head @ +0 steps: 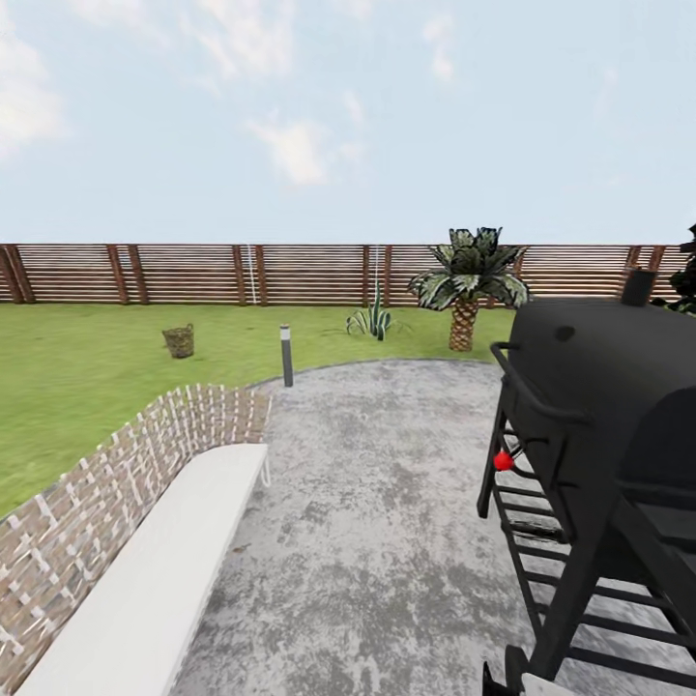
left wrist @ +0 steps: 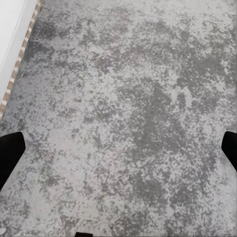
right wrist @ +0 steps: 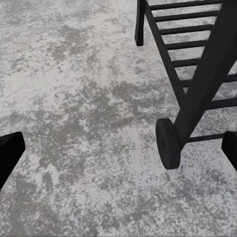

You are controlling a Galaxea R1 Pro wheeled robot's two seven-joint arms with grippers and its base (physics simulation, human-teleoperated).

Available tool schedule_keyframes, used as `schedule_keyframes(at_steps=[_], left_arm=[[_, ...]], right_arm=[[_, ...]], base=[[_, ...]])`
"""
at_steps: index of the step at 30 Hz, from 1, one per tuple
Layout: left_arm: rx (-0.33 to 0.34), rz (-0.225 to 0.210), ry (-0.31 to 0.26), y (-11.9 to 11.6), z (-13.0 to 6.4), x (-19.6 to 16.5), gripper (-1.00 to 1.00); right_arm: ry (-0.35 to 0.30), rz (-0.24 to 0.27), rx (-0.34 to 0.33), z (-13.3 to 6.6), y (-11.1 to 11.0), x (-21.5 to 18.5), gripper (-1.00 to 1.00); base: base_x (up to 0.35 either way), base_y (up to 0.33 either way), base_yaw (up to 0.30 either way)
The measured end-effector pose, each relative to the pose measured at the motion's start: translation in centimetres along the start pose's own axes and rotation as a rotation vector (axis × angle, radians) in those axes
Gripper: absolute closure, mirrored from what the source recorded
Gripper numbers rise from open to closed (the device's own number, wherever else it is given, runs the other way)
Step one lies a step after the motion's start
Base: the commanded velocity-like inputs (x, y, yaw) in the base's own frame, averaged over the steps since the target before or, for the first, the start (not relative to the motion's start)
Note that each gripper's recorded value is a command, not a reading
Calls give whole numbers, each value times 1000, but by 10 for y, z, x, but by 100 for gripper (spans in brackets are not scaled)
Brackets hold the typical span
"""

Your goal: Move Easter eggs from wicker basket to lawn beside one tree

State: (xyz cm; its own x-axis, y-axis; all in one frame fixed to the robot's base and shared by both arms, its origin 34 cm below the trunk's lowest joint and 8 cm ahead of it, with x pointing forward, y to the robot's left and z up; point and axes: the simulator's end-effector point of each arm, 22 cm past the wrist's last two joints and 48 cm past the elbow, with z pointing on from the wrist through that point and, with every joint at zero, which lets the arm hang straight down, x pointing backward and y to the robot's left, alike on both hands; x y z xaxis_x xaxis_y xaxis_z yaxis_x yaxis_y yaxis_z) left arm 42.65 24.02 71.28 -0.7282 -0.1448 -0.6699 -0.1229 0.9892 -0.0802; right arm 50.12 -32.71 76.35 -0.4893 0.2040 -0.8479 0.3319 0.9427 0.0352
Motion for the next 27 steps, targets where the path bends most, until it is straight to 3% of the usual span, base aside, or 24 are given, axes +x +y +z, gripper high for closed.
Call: schedule_keyframes(at_steps=[27], left_arm=[[-4,1,29,2,1,13,-100]], right_arm=[[27,-8,9,1,-5,13,-100]], base=[[332,0,0]])
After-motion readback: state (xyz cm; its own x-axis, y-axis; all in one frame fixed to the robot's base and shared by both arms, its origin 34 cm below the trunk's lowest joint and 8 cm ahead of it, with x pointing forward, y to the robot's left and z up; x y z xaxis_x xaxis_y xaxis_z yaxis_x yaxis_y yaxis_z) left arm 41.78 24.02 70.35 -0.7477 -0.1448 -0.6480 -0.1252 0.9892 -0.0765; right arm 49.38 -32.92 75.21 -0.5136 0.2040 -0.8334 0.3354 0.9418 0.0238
